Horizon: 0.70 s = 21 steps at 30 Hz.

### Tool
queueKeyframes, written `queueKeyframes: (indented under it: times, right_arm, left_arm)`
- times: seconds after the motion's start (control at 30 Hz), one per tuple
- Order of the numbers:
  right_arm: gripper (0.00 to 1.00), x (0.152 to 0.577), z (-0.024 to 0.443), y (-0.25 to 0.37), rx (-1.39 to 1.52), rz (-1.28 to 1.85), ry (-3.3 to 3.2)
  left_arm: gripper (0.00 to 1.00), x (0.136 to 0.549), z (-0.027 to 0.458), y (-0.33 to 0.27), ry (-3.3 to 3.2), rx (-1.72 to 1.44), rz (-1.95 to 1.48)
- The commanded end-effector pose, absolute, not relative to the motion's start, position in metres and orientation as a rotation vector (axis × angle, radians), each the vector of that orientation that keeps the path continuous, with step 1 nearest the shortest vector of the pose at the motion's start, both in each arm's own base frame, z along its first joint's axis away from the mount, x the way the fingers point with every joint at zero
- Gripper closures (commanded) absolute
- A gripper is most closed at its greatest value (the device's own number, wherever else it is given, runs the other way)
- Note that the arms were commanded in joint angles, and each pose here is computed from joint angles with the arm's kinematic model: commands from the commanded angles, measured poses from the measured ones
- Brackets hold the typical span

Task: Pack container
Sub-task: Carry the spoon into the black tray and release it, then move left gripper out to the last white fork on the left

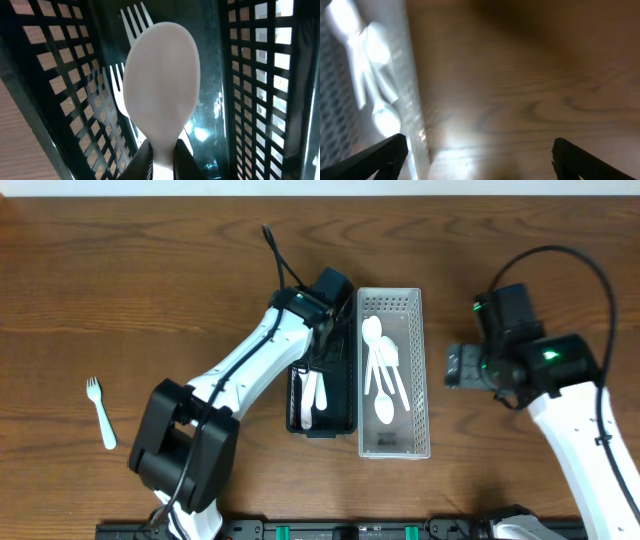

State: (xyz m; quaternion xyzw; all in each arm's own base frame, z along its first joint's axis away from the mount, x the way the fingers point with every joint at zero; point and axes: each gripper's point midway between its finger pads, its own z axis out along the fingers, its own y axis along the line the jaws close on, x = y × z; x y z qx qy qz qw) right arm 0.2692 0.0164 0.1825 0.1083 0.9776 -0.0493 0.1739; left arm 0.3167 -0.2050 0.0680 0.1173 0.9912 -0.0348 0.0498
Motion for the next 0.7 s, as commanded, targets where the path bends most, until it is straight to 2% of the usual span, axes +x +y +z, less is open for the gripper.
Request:
queueKeyframes:
  times: [0.0, 0.03, 0.17, 0.23, 0.33, 0.47, 0.53, 0.67]
  right_arm:
    - [0.02, 0.271, 0.184, -0.025, 0.581, -0.188, 2.712]
    - [0.02, 0.271, 0.184, -0.038, 0.644, -0.190, 2.696]
    - [0.02, 0.264, 0.183, -0.073, 0.782, -0.189, 2.674]
    - [0.02, 0.263, 0.182, -0.079, 0.821, -0.151, 2.670]
    - [0.02, 0.260, 0.182, -0.087, 0.862, -0.152, 2.660]
    - [0.02, 0.260, 0.182, -0.088, 0.862, -0.154, 2.659]
    - [0.02, 0.260, 0.182, -0.088, 0.857, -0.155, 2.661]
    - [0.02, 0.260, 0.182, -0.088, 0.848, -0.156, 2.664]
  left_arm:
    - [0.84, 0.318, 0.069, -0.203, 3.012, 0.337, -0.090]
    - [0.70, 0.318, 0.069, -0.202, 3.012, 0.337, -0.090]
    - [0.67, 0.318, 0.069, -0.202, 3.011, 0.336, -0.090]
    - [0.61, 0.320, 0.070, -0.202, 3.006, 0.350, -0.091]
    - [0.59, 0.323, 0.082, -0.204, 2.980, 0.403, -0.098]
    - [0.58, 0.336, 0.132, -0.195, 2.865, 0.394, -0.050]
    - [0.53, 0.343, 0.168, -0.179, 2.775, 0.384, 0.014]
    - [0.36, 0.351, 0.234, -0.122, 2.615, 0.208, 0.138]
